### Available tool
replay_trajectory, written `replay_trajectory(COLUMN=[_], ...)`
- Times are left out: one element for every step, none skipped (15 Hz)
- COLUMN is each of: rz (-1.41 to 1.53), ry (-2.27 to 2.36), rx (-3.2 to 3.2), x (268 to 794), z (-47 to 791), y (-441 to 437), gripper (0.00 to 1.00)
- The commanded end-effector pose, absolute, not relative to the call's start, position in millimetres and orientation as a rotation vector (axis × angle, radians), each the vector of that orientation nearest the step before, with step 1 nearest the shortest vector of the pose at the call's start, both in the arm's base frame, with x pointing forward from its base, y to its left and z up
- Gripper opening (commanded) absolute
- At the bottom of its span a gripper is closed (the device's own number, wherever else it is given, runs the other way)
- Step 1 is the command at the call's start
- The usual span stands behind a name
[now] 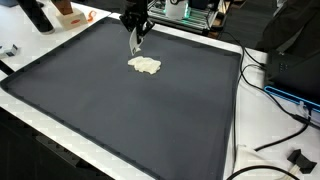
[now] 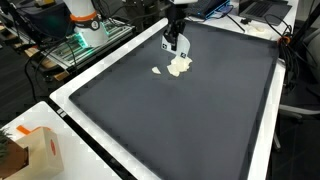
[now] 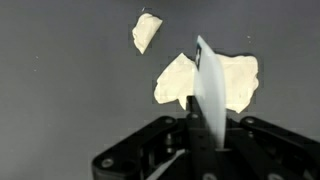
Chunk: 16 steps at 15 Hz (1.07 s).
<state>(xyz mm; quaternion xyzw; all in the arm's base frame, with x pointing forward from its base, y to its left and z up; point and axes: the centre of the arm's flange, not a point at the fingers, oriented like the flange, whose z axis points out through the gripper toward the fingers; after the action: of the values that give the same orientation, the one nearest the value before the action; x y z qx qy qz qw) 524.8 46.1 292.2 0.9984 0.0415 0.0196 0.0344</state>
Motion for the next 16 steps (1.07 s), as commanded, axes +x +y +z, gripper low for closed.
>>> replay_trajectory(rz=[0.007,0.012,0.017,0.019,0.037,0.044,0.058,0.081,0.103,0.119,0.14,0.159,0.168,0.173,0.171,0.169], ry=[0.39,0.458,0.513,0.554,0.586,0.609,0.638,0.663,0.682,0.7,0.718,0.737,0.753,0.767,0.778,0.788], rx=[3.099,3.092,3.086,3.085,3.092,3.097,3.107,3.118,3.129,3.139,3.149,3.153,3.159,3.162,3.166,3.169], x=[541,543,544,545,546,547,547,548,548,548,548,547,546,546,546,546], z=[274,270,266,262,258,255,250,246,242,237,233,230,227,225,223,221], y=[23,18,11,5,0,-4,-7,-9,-10,-10,-9,-9,-9,-8,-7,-7], gripper=[0.01,0.01,0.01,0.01,0.01,0.01,0.01,0.01,0.01,0.01,0.01,0.01,0.01,0.01,0.01,0.01])
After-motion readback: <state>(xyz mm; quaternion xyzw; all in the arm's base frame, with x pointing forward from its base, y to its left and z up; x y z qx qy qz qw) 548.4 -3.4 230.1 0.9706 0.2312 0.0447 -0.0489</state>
